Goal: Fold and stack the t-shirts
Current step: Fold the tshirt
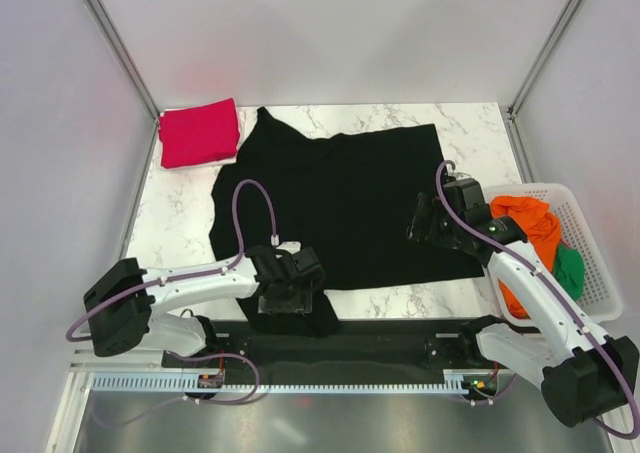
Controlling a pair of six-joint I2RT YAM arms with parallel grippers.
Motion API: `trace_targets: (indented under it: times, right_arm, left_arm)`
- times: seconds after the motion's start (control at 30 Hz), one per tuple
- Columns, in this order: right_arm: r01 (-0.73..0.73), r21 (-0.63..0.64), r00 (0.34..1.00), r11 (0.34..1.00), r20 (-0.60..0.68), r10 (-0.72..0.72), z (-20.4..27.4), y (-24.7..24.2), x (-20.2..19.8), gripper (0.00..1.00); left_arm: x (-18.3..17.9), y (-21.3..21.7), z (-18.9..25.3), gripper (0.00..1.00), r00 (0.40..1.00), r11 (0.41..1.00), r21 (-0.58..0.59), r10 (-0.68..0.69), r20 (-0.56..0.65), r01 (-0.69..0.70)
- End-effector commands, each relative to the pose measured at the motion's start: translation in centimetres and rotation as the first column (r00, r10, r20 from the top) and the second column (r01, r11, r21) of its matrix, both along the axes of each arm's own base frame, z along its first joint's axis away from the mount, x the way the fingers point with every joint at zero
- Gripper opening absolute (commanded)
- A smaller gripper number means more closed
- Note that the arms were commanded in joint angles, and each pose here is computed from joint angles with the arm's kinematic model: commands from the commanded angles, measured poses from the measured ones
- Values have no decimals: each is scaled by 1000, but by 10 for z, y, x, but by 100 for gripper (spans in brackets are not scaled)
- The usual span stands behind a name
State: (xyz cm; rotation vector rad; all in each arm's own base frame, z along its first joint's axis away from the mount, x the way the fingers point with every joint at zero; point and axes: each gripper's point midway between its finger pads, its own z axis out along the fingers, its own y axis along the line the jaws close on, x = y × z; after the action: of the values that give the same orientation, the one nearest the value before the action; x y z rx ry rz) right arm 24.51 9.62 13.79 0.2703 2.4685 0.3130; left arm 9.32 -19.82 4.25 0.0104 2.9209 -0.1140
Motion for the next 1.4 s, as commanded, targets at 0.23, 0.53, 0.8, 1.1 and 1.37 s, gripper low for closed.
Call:
trace_targets:
  times: [0.23, 0.53, 0.8, 1.1, 1.37]
  right_arm:
    - [-32, 16, 999, 999, -27, 33, -16, 5, -8, 98]
    - [65, 27, 992, 997, -113, -62, -45, 2, -13, 98]
    - [19, 73, 971, 997, -238, -1, -88, 27, 3, 98]
    - [-49, 111, 936, 993, -342, 85, -128, 63, 59, 98]
    - [-236, 80, 935, 969, -254, 248, -84, 110, 88, 98]
  left_arm:
    - [6, -18, -15, 52, 998, 996, 73, 45, 49, -48]
    - [6, -1, 4, 2, 995, 993, 106, 45, 94, -55]
    - [30, 58, 61, 2, 959, 974, 159, 115, 259, -160]
    - [49, 106, 87, 2, 906, 967, 2, 237, 351, -254]
    - [64, 118, 103, 2, 858, 959, -49, 272, 436, -279]
